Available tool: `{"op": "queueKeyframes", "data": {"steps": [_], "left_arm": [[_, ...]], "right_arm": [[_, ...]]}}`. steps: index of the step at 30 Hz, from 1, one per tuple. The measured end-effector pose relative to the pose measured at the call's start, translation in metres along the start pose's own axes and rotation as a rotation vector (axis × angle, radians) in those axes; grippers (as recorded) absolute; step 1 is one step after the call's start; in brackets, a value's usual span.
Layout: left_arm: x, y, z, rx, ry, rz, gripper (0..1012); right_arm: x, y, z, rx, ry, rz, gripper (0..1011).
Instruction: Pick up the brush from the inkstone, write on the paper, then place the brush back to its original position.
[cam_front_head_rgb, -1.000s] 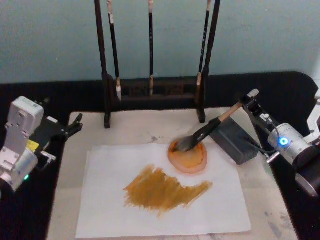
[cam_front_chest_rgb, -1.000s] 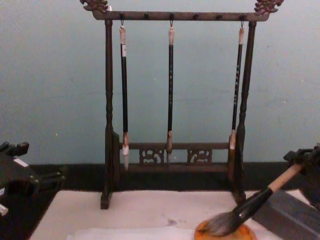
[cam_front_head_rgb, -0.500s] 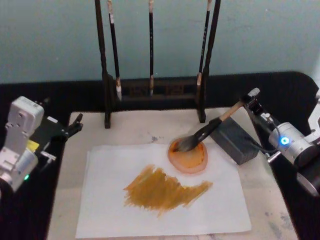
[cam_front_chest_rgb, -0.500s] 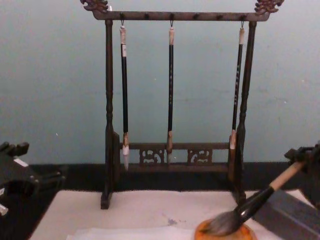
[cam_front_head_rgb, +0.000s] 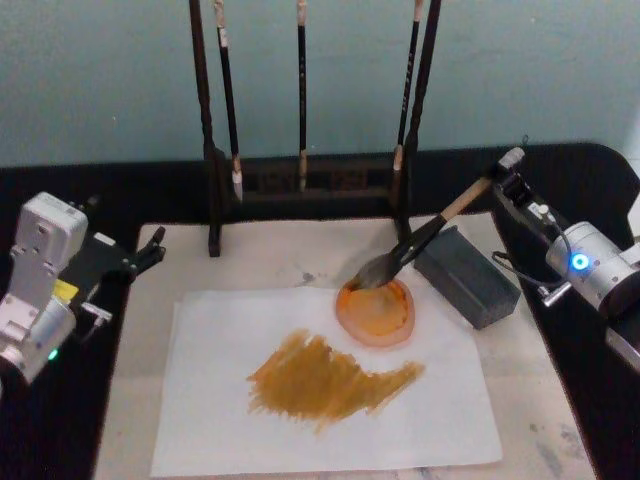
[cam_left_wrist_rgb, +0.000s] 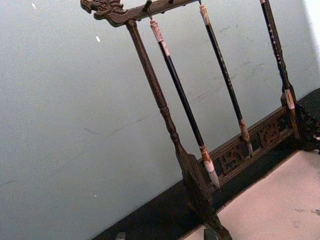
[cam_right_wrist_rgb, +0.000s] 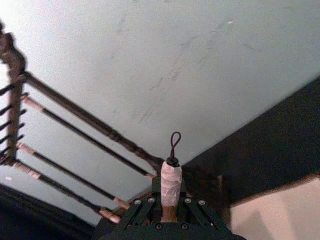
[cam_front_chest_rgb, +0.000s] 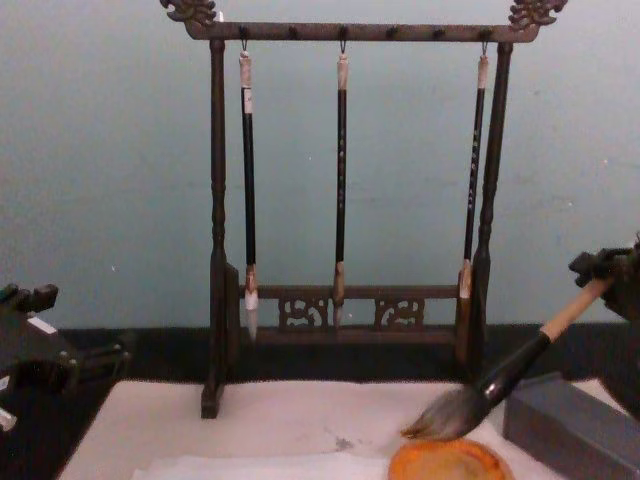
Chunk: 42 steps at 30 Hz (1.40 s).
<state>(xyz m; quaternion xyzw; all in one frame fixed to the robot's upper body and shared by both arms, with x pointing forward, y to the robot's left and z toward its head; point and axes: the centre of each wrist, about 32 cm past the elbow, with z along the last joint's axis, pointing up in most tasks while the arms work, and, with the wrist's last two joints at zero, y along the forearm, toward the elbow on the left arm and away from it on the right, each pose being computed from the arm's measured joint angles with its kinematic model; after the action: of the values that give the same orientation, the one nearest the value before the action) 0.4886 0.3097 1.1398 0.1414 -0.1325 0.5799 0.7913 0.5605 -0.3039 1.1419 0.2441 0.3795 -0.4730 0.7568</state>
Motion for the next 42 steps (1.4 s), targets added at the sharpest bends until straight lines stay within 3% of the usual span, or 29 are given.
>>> {"op": "queueKeyframes", "data": {"steps": [6,9,16,19,22,26,33,39,42], "left_arm": [[0.0,0.0,0.0,0.0,0.0,0.0,1010],[0.0,0.0,0.0,0.0,0.0,0.0,1010],[0.0,0.0,0.0,0.0,0.0,0.0,1010],[0.0,0.0,0.0,0.0,0.0,0.0,1010],[0.0,0.0,-0.0001,0.0,0.0,0.0,1010],[0.0,0.0,0.0,0.0,0.0,0.0,1010],[0.0,0.0,0.0,0.0,0.0,0.0,1010],[0.0,0.0,0.0,0.0,0.0,0.0,1010],[0.0,0.0,0.0,0.0,0.0,0.0,1010]], "right_arm": [[-0.016,0.002,0.011,-0.031,-0.056,0.05,153],[-0.028,0.002,0.021,-0.048,-0.128,0.102,153],[-0.065,0.002,0.046,-0.072,-0.368,0.237,153],[-0.084,0.0,0.057,-0.082,-0.525,0.301,153],[-0.093,-0.001,0.06,-0.092,-0.61,0.332,153],[-0.104,-0.004,0.057,-0.119,-0.728,0.384,153],[-0.115,-0.005,0.04,-0.146,-0.843,0.465,153],[-0.121,-0.005,0.023,-0.191,-0.919,0.532,153],[-0.121,-0.005,0.016,-0.217,-0.93,0.555,153]]}}
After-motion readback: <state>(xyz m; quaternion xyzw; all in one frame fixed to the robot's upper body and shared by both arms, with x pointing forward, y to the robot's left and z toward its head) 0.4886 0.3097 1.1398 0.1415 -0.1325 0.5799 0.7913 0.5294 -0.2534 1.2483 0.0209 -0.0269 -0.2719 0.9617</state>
